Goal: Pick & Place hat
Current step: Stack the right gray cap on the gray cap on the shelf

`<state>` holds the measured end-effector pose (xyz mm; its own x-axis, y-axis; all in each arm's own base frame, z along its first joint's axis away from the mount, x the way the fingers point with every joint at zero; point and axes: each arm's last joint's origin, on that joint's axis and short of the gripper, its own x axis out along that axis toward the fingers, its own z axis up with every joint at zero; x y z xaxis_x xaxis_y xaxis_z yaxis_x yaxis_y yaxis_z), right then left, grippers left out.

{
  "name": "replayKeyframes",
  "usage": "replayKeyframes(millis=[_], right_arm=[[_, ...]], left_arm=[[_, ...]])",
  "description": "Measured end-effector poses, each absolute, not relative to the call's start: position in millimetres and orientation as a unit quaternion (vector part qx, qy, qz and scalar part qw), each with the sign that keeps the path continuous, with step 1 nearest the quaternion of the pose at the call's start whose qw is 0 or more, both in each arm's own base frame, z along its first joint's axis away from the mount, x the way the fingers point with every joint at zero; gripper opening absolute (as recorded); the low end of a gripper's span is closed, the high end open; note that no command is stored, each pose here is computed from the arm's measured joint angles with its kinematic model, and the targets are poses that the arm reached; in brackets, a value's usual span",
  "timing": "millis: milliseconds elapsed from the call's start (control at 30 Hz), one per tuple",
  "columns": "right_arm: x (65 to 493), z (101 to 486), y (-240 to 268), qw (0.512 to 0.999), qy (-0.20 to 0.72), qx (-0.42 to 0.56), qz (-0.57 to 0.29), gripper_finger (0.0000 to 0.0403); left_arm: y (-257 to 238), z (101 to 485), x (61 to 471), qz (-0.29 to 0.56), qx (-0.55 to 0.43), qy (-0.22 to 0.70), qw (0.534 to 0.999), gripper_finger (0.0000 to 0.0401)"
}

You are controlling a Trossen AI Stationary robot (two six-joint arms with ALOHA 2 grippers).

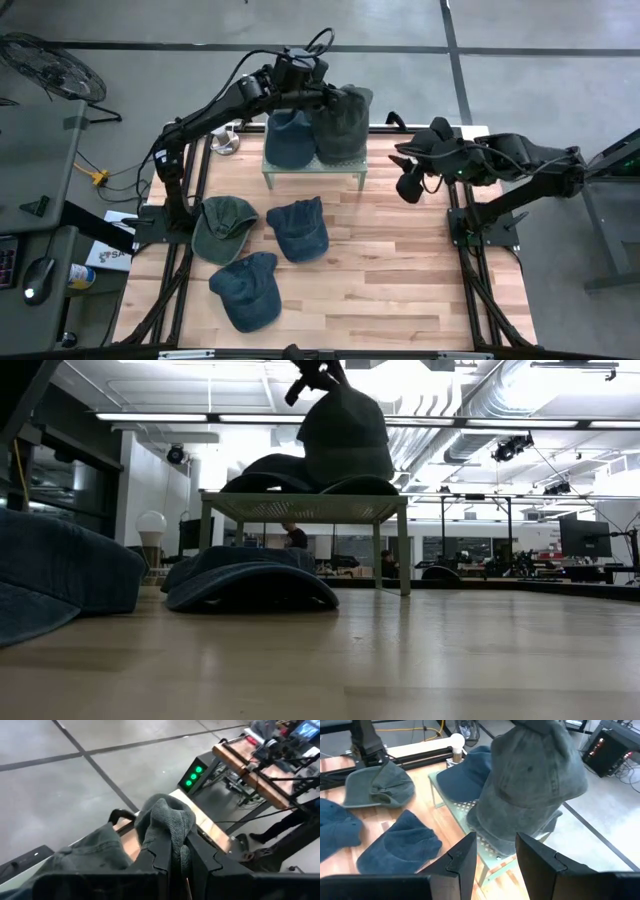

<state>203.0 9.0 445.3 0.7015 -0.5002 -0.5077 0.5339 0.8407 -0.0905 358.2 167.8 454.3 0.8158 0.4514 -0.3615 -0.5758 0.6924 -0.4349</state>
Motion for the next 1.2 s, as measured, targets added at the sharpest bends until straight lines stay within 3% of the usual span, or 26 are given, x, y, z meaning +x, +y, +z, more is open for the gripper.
replayKeyframes(millis=[733, 1200], right_arm=[[235.1, 438.1, -35.6, 0.915, 0.277, 0.021, -0.294, 0.0129], [266.6, 423.4, -69.8, 0.922, 0.281, 0.059, -0.260, 0.0129]], left_arm=[[189.7, 408.7, 384.9, 0.359, -0.273, 0.165, 0.877, 0.0028], [191.6, 390.4, 391.0, 0.355, -0.287, 0.210, 0.865, 0.0050]])
